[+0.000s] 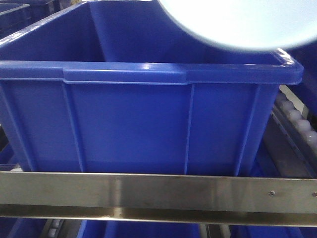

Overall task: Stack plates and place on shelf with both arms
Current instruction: 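Lower the plate stack into the blue bin with the right gripper, then open the right gripper and lift it out of the bin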

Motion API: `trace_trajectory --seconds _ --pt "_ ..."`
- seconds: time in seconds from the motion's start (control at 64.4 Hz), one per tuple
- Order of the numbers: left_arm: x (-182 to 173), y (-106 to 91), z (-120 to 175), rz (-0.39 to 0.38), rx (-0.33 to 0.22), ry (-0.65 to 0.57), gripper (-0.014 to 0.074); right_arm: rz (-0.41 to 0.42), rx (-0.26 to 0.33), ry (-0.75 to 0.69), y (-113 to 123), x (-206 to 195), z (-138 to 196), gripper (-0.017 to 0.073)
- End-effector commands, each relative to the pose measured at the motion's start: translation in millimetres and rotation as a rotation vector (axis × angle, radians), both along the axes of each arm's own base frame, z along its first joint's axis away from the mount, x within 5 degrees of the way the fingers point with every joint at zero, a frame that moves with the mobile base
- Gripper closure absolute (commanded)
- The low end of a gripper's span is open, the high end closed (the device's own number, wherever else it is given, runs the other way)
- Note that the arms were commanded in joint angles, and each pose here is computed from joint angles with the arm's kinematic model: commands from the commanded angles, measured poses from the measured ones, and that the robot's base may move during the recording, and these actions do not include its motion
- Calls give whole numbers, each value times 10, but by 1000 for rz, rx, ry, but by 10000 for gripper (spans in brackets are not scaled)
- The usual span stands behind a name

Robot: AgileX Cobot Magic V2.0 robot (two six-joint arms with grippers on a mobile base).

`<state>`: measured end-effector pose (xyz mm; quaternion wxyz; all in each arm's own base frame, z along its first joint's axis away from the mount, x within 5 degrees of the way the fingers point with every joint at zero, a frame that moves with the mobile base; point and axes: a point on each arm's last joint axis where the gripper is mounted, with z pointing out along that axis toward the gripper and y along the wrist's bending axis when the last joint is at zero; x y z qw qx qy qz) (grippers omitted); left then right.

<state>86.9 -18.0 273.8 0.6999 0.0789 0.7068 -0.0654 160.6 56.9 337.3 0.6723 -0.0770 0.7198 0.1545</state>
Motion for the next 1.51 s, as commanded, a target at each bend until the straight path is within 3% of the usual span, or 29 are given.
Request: trace_trajectory --seconds 0.0,0.264,0.559,0.699,0.932,1.335,1.491 --pt "3 10 166 11 -25 -99 513 -9 31 -98 80 213 296 510" --pt "3 10 166 11 -25 -99 513 83 11 -41 617 891 387 510" --pt "3 10 166 11 -25 -99 513 88 -16 14 948 1485 177 510" --pt "3 10 166 11 -25 -99 513 85 -22 55 1012 1611 16 475" --pt "3 10 166 11 -25 -99 513 77 -13 108 1049 1694 -146 279" --pt "3 10 166 11 -25 -99 513 87 -27 145 1055 1685 -181 264" --pt "3 10 166 11 -25 -99 513 93 -35 167 1057 1676 -199 192"
